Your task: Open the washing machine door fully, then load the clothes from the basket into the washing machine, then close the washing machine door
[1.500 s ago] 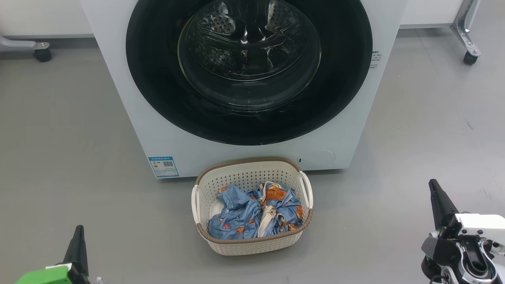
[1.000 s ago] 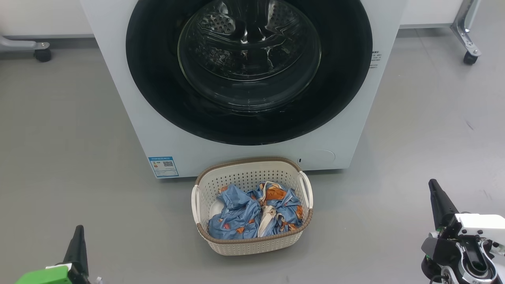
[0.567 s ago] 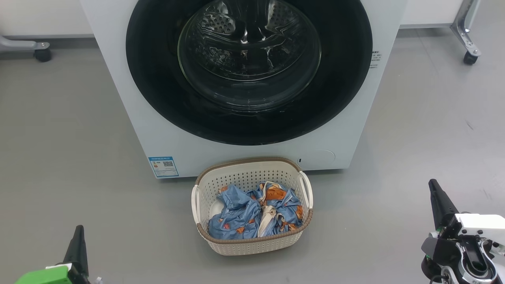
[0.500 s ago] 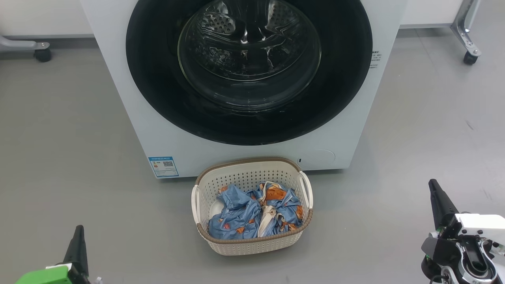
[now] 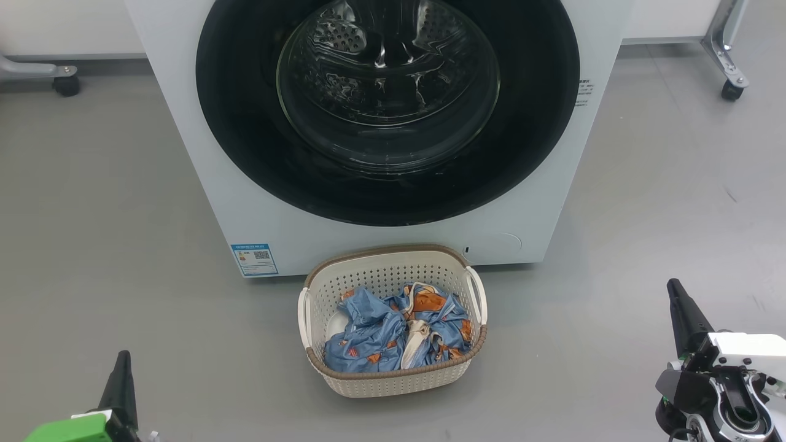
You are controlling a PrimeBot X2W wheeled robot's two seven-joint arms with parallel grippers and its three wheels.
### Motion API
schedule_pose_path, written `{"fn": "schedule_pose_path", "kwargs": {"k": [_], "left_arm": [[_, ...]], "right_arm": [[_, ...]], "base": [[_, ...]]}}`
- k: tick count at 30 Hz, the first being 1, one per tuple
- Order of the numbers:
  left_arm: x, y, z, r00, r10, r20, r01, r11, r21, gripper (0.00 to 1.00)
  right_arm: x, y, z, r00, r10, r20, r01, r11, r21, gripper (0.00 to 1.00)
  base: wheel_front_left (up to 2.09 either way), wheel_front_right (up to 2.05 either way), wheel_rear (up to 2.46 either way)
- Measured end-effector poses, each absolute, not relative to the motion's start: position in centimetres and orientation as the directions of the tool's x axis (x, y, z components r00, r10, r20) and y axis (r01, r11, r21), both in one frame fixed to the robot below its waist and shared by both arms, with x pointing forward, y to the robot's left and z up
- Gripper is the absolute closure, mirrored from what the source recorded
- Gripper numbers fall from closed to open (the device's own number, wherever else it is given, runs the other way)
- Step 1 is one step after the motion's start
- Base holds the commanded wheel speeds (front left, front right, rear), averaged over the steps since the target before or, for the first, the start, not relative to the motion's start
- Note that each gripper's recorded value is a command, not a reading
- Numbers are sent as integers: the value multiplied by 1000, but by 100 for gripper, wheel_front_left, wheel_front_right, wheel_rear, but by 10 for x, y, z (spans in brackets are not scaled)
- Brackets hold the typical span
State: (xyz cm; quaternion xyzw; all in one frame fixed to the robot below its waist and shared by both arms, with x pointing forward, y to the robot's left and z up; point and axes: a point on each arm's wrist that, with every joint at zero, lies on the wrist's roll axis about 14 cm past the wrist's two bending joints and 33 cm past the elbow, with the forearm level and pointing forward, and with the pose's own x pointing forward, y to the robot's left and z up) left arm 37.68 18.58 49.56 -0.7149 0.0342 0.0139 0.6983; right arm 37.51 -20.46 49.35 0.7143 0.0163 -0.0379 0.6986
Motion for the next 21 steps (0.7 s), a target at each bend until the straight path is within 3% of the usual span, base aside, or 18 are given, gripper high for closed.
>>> {"fn": "schedule_pose_path", "kwargs": {"k": [7, 8, 21], "left_arm": [[370, 181, 479, 993, -34, -117, -118, -39, -992, 100], [367, 180, 474, 991, -34, -133, -134, -43, -990, 0], [367, 186, 477, 992, -1, -124, -124, -44, -991, 0]], "right_arm": [[366, -200, 473, 990, -28, -138, 137, -42, 990, 100], [363, -198, 467, 987, -28, -157, 155, -49, 987, 0], [362, -193, 464, 986, -20, -166, 165, -47, 985, 0]], "base": [[0, 0, 0], [0, 0, 0], [0, 0, 0]]}}
